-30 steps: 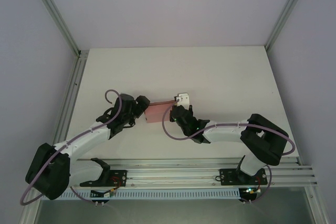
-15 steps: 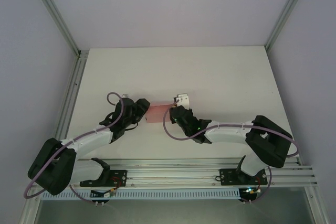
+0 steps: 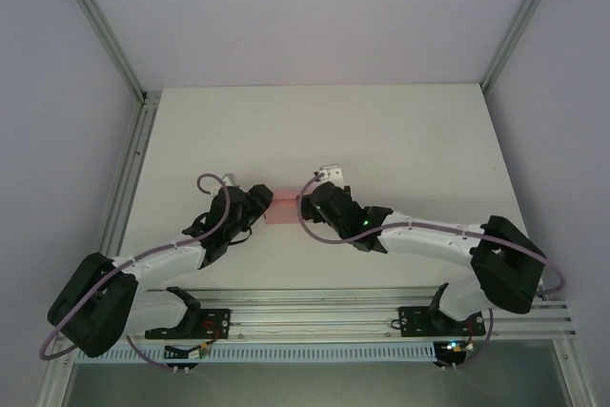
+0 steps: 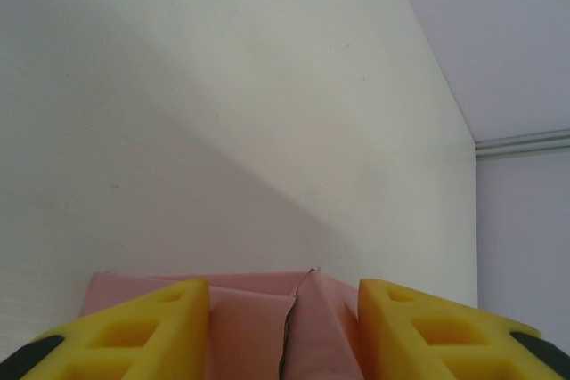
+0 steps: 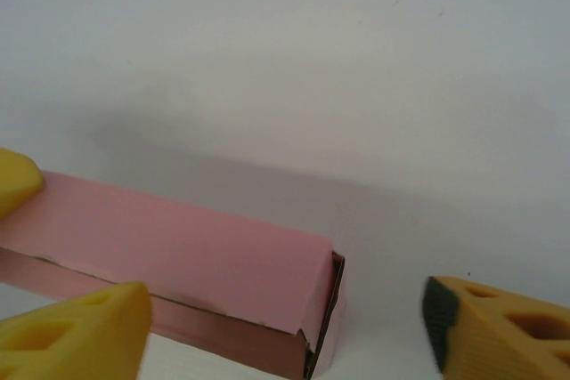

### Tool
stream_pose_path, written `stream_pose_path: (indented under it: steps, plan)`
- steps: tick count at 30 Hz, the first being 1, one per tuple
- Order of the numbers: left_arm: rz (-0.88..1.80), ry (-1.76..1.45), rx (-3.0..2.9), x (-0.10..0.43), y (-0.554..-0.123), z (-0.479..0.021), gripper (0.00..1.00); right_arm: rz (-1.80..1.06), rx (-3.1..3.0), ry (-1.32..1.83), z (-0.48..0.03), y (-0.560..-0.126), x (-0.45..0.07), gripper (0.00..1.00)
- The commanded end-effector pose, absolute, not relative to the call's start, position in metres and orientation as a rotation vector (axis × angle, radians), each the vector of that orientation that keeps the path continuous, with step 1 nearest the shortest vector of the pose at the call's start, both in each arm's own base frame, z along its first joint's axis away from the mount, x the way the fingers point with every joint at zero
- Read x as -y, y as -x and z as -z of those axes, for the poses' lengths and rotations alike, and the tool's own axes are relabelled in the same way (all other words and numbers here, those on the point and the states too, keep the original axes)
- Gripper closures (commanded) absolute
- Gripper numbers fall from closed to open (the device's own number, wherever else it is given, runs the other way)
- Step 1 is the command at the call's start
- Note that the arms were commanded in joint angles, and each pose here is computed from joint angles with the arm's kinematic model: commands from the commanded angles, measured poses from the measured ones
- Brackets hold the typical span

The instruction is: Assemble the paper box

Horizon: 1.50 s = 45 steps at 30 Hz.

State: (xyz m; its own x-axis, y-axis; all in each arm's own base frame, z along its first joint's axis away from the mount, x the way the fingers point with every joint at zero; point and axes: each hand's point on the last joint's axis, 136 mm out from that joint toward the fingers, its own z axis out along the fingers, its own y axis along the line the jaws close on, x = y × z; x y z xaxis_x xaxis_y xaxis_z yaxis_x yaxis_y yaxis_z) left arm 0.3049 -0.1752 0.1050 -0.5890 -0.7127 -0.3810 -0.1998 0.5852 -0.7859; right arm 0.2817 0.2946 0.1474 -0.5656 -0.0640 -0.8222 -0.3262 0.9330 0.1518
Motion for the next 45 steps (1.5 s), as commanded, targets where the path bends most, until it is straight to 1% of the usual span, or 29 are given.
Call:
stream_pose_path:
  steps: [1,3,5,6,8,9,14,16,18,23,29,32,33,37,41,44,45]
  plan:
    - [0.670,0.724,-2.349,0.149,-0.266,-0.033,0.55,-0.462,-2.084,0.237,-0.175,-0.286,-0.296,0.13]
    - [0.681,0.712,-2.354,0.151,-0.266,-0.031,0.55,-0.479,-2.087,0.208,-0.174,-0.294,-0.292,0.13]
    - [0.685,0.710,-2.359,0.152,-0.266,-0.030,0.55,-0.492,-2.139,0.173,-0.163,-0.303,-0.288,0.15]
    - [0.687,0.707,-2.362,0.153,-0.266,-0.030,0.55,-0.499,-2.172,0.167,-0.154,-0.307,-0.287,0.18]
    - [0.688,0.697,-2.365,0.155,-0.266,-0.031,0.55,-0.500,-2.223,0.164,-0.137,-0.311,-0.286,0.27]
    - [0.684,0.697,-2.367,0.154,-0.266,-0.031,0.55,-0.499,-2.236,0.172,-0.130,-0.311,-0.286,0.30]
    - [0.680,0.698,-2.368,0.153,-0.264,-0.031,0.55,-0.478,-2.299,0.205,-0.084,-0.296,-0.274,0.35]
    - [0.679,0.701,-2.369,0.152,-0.263,-0.030,0.55,-0.435,-2.332,0.203,-0.061,-0.289,-0.262,0.42]
    - [0.677,0.702,-2.369,0.151,-0.262,-0.030,0.55,-0.403,-2.367,0.202,-0.041,-0.281,-0.252,0.45]
    - [0.695,0.683,-2.351,0.153,-0.264,-0.042,0.53,-0.333,-2.421,0.198,-0.011,-0.267,-0.232,0.48]
    - [0.769,0.672,-2.281,0.158,-0.271,-0.070,0.38,-0.333,-2.414,0.205,-0.003,-0.263,-0.227,0.50]
    - [0.812,0.669,-2.224,0.160,-0.278,-0.089,0.29,-0.339,-2.423,0.205,0.001,-0.261,-0.227,0.50]
    - [0.822,0.665,-2.210,0.160,-0.281,-0.094,0.27,-0.342,-2.423,0.207,0.001,-0.262,-0.228,0.50]
    - [0.880,0.674,-2.173,0.157,-0.287,-0.107,0.26,-0.352,-2.426,0.217,0.000,-0.263,-0.232,0.50]
    - [0.928,0.717,-2.178,0.152,-0.281,-0.094,0.26,-0.357,-2.433,0.222,0.000,-0.263,-0.235,0.50]
    - [0.965,0.683,-2.164,0.153,-0.278,-0.088,0.29,-0.358,-2.445,0.219,0.003,-0.262,-0.235,0.50]
    - [0.956,0.653,-2.176,0.154,-0.277,-0.085,0.33,-0.359,-2.448,0.219,0.003,-0.262,-0.235,0.50]
